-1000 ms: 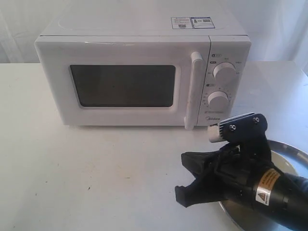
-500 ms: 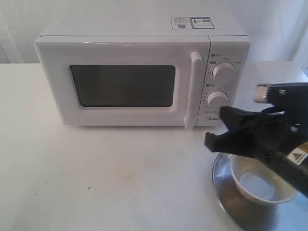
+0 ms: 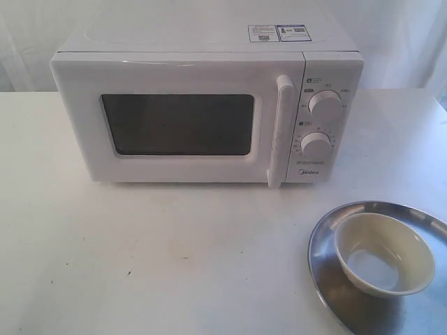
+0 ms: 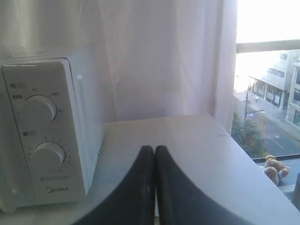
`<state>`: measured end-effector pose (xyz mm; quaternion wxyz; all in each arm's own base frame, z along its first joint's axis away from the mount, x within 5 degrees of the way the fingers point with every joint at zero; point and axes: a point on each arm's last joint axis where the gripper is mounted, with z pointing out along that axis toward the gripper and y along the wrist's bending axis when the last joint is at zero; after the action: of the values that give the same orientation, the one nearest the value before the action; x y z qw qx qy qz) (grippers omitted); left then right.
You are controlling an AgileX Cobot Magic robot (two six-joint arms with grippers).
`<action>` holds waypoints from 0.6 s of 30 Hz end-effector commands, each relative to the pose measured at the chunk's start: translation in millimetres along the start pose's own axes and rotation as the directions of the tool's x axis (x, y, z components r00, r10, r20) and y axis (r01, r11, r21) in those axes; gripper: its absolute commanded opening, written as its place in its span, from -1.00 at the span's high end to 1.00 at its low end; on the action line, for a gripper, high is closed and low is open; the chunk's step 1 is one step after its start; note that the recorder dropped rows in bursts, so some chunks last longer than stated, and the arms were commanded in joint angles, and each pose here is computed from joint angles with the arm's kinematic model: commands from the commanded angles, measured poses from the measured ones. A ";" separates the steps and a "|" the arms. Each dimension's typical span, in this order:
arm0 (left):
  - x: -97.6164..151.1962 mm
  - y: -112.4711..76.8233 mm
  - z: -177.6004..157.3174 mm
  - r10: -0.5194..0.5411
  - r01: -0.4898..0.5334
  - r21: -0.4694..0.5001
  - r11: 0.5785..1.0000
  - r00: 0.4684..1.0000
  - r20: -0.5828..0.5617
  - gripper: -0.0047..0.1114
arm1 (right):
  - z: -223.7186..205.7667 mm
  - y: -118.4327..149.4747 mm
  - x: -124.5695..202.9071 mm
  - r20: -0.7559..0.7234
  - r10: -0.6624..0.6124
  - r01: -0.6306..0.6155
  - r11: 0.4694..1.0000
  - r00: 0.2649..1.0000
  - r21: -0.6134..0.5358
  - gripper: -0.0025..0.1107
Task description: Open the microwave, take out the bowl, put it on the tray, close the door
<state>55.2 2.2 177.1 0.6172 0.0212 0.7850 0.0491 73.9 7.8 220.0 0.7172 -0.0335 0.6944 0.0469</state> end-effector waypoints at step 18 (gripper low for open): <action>-0.7 -0.1 -0.2 -0.001 0.001 0.003 1.000 1.000 0.006 0.92 | -6.2 1.6 13.5 -0.066 -0.078 0.076 0.997 0.995 -0.024 0.96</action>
<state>55.2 2.2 177.3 0.6178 0.0211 0.7845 0.0492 68.3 9.5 207.3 0.6933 -0.0720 0.7166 0.0270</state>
